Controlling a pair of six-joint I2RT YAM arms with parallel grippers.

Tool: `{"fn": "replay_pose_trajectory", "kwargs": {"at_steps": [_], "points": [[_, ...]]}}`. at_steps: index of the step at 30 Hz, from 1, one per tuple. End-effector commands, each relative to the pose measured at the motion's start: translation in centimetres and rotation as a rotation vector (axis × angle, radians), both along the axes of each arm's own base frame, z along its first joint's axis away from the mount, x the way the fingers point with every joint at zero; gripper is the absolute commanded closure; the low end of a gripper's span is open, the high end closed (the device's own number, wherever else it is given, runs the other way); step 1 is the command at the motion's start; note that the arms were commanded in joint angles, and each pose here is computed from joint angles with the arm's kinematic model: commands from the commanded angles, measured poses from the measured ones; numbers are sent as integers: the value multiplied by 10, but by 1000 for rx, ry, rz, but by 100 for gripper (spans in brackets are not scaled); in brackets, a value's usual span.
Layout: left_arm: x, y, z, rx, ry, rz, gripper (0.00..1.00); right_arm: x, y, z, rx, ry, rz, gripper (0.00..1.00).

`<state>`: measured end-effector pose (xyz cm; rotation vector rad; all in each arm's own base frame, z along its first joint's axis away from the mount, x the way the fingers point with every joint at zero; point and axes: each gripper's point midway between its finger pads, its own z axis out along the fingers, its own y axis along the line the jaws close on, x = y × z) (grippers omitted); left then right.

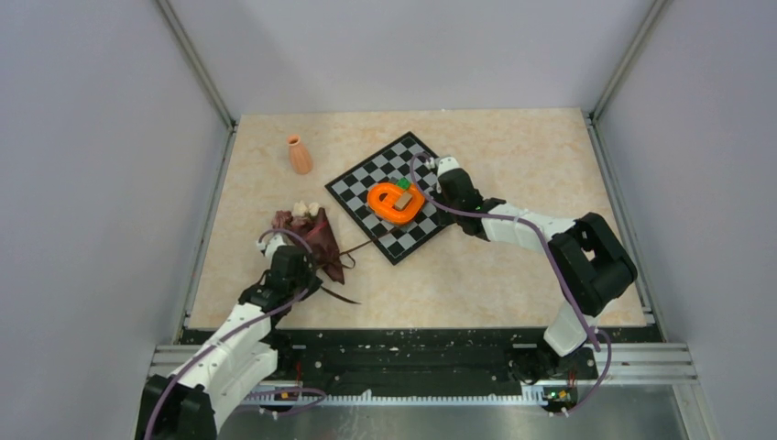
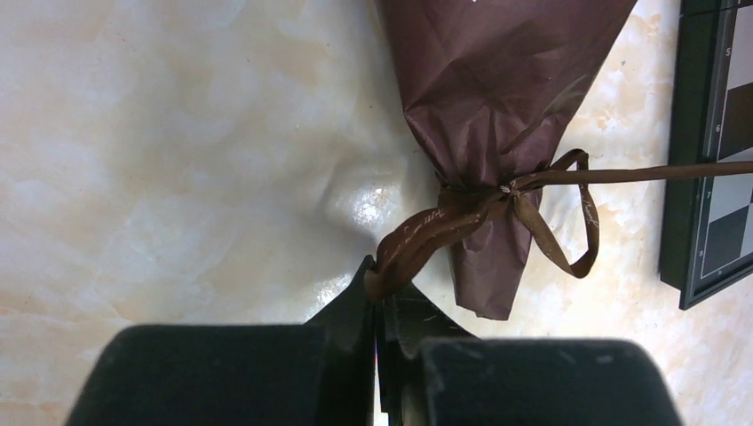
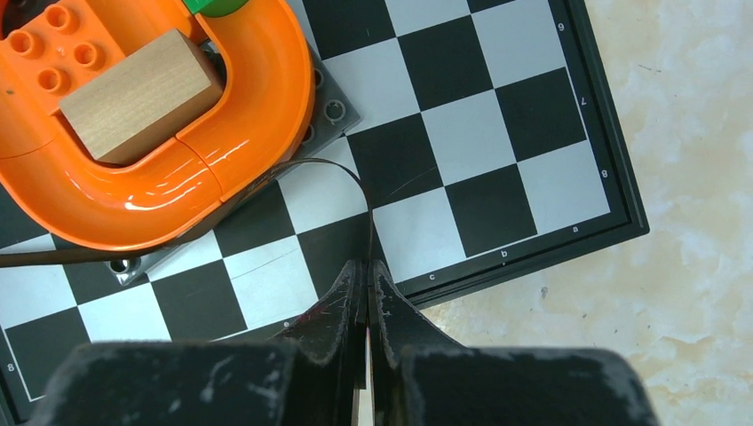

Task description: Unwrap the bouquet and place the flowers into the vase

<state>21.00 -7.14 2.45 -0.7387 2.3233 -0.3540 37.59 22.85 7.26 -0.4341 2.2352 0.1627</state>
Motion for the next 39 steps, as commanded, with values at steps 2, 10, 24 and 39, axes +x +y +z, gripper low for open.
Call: {"fn": "replay_pose_trajectory", "kwargs": {"at_steps": [2,10,24,39], "points": [[8,4,27,17,-61,13,100,14,-6,32,7,-83,-46,100],[-1,16,45,75,0,53,100,19,-25,32,-49,-94,-155,100],[-7,24,38,89,44,110,100,22,-45,30,-104,-104,-252,100],[-9,25,27,87,61,121,100,28,-61,27,-133,-103,-289,100]]}}
